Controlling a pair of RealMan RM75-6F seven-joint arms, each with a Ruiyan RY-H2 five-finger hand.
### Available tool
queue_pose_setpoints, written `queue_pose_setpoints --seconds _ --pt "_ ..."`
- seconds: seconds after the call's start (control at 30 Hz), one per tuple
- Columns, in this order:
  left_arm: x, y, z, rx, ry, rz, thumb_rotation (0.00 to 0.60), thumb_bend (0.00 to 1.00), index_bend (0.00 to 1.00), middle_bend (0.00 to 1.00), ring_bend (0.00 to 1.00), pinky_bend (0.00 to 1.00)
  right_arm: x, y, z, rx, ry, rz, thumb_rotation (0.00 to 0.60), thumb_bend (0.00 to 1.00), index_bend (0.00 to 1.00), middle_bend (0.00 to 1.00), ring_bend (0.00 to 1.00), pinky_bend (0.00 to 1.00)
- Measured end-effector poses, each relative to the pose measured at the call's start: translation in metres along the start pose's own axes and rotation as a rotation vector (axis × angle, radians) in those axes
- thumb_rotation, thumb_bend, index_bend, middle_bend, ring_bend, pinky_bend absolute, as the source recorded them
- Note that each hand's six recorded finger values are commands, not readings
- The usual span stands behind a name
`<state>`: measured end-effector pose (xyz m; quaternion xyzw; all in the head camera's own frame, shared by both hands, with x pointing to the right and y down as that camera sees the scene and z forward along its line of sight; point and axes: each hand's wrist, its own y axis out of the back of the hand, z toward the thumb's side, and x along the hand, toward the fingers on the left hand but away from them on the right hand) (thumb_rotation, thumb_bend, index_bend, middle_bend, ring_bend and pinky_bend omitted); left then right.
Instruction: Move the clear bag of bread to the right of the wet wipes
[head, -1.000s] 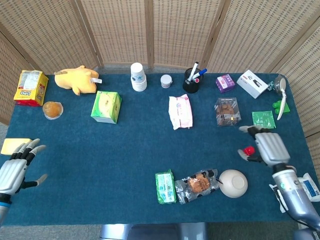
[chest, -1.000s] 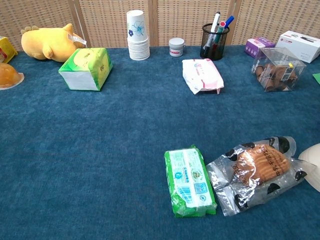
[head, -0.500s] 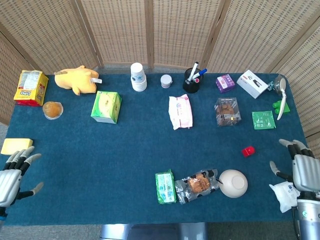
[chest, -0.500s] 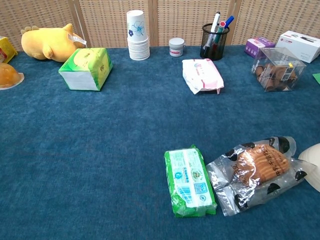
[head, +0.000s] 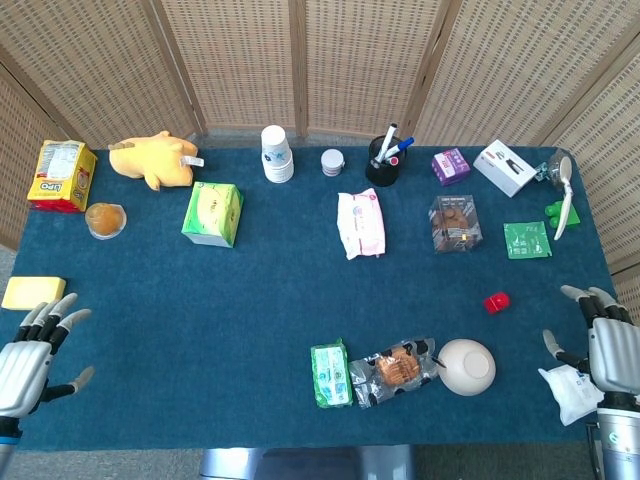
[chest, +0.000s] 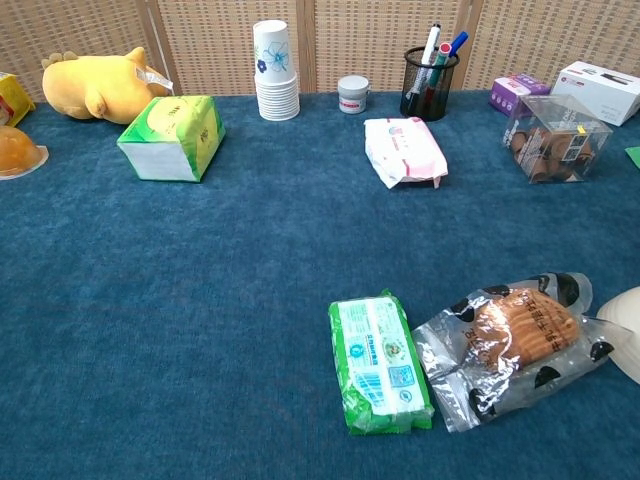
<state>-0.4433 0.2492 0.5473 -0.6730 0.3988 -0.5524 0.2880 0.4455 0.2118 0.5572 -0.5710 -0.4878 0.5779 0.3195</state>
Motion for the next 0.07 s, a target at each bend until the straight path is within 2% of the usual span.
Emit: queue_pose_setpoints --seconds 0.07 --pt "0.0009 -0.0006 0.0004 0.001 0.001 -0.002 0.6 0.3 0.18 0.04 0.0 0.0 -0.0005 -0.0012 0.0004 -0.003 0.001 0.002 0.517 0.35 0.23 0.3 0.17 0.25"
